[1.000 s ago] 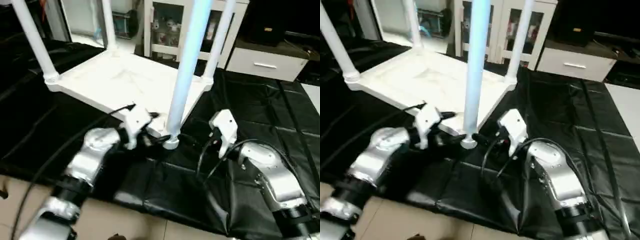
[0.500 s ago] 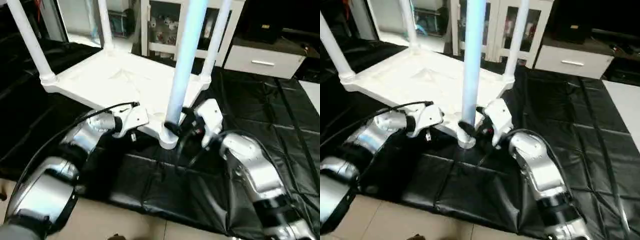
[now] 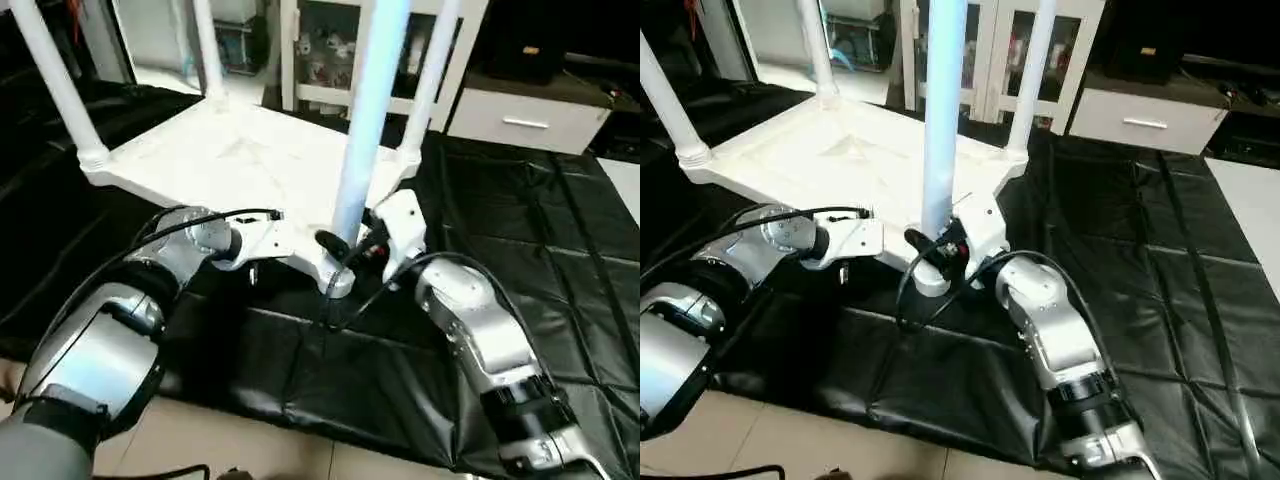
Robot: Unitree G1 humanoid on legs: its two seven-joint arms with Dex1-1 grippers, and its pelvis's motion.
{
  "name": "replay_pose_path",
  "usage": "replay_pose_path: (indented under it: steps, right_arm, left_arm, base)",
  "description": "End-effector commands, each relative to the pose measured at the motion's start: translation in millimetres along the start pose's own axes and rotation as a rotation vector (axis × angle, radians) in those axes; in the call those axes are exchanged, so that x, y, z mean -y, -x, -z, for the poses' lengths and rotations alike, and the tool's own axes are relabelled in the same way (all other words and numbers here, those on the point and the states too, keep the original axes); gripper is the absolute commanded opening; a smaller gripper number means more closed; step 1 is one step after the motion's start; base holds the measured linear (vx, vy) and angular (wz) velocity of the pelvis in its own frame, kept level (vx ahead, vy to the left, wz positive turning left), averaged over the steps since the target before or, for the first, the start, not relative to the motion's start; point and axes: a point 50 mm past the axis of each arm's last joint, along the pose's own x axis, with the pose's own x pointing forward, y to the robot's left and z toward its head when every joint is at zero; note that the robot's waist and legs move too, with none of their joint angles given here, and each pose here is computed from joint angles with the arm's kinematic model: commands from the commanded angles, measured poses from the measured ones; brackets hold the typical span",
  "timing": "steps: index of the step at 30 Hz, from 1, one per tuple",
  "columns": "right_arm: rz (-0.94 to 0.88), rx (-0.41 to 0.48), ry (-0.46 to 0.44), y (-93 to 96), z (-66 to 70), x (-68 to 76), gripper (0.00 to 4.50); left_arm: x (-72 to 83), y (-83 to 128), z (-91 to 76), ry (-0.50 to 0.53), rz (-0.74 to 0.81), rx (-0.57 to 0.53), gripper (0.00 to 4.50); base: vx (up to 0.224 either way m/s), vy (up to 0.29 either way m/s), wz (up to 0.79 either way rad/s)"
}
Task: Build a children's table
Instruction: Rotate table base
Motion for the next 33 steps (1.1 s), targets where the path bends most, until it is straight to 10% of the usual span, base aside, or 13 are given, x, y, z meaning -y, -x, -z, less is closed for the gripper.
replay_pose_path:
  steps: [1,17,33]
  right_arm:
    - [0.032,-0.025,0.004,-4.3,0.0,3.9,3.43]
    - [0.157,-0.069,-0.006,-4.1,3.9,25.6,3.43]
    - [0.222,-0.104,0.021,14.1,10.1,51.7,3.43]
  left_arm:
    - [12.2,-5.0,8.3,-0.014,0.097,-0.052,4.42]
    - [38.6,1.9,32.0,0.112,0.423,-0.125,4.42]
    - [47.9,-1.6,-8.0,0.213,0.373,0.241,4.42]
  base:
    - [0.000,0.000,0.00]
    - [0.000,0.000,0.00]
    - [0.000,0.000,0.00]
